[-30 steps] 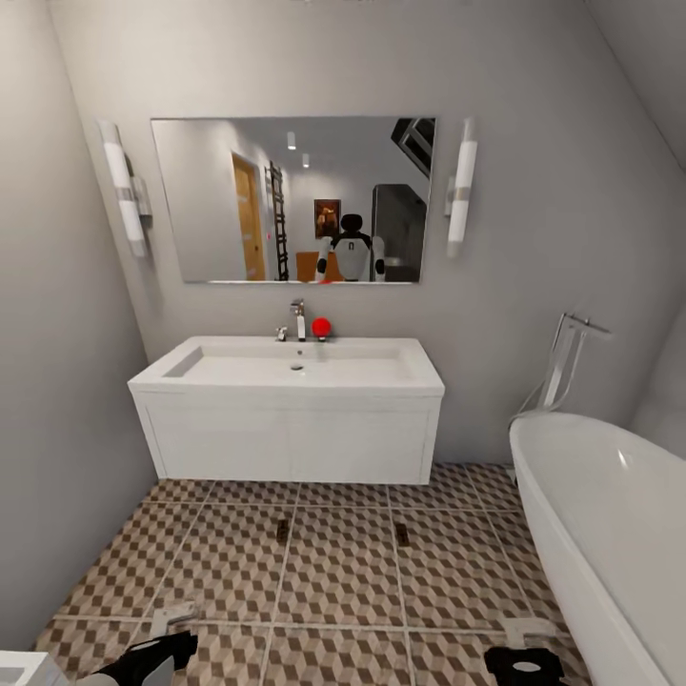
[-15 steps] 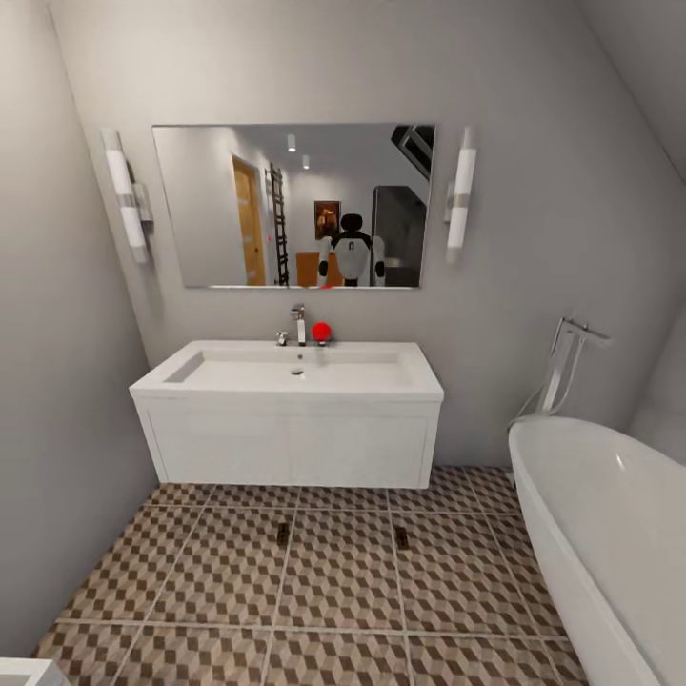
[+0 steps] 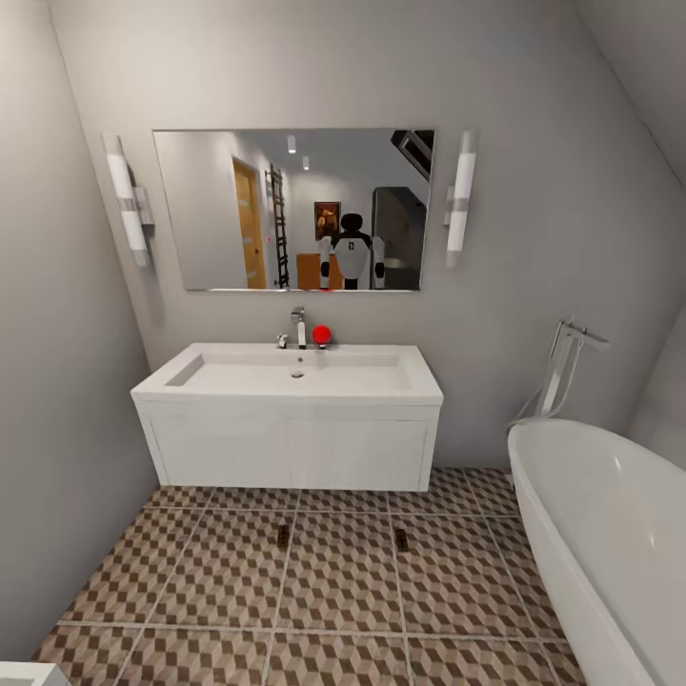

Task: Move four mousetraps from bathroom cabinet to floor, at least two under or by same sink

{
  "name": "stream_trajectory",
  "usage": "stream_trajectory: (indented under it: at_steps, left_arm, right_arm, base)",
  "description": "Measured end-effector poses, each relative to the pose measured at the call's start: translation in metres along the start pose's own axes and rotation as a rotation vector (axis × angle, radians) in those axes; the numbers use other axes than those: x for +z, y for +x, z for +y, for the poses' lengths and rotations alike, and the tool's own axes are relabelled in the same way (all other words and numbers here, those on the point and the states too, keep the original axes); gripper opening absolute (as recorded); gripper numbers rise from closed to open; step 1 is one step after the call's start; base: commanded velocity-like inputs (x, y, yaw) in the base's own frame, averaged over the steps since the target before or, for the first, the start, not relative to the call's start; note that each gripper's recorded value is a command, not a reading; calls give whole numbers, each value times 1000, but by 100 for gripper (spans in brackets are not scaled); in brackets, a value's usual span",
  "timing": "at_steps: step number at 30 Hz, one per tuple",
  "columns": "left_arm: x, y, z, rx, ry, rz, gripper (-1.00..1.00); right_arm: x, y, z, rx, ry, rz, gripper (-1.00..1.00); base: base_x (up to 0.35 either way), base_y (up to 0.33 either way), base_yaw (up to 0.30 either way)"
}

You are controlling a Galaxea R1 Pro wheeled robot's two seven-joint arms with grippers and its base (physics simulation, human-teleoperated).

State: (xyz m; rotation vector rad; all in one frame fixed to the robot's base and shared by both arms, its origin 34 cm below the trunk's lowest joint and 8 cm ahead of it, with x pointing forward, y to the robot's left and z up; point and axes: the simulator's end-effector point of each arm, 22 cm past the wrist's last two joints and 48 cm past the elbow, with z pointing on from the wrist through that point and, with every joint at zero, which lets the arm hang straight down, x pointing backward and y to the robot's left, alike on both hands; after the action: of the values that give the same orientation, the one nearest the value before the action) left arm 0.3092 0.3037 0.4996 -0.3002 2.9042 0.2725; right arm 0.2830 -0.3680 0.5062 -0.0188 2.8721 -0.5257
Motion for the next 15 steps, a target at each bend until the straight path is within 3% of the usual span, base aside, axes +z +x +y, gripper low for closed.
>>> stream_trajectory:
  at_steps: [5, 15]
  left_arm:
    - [-1, 13, -4, -38, 7, 23, 100]
    - [-2, 19, -9, -57, 14, 37, 100]
  right_arm:
    - [-2, 26, 1, -12, -2, 35, 100]
    - [-4, 40, 3, -18, -8, 53, 100]
  base:
    - [0, 0, 0]
    - [0, 0, 0]
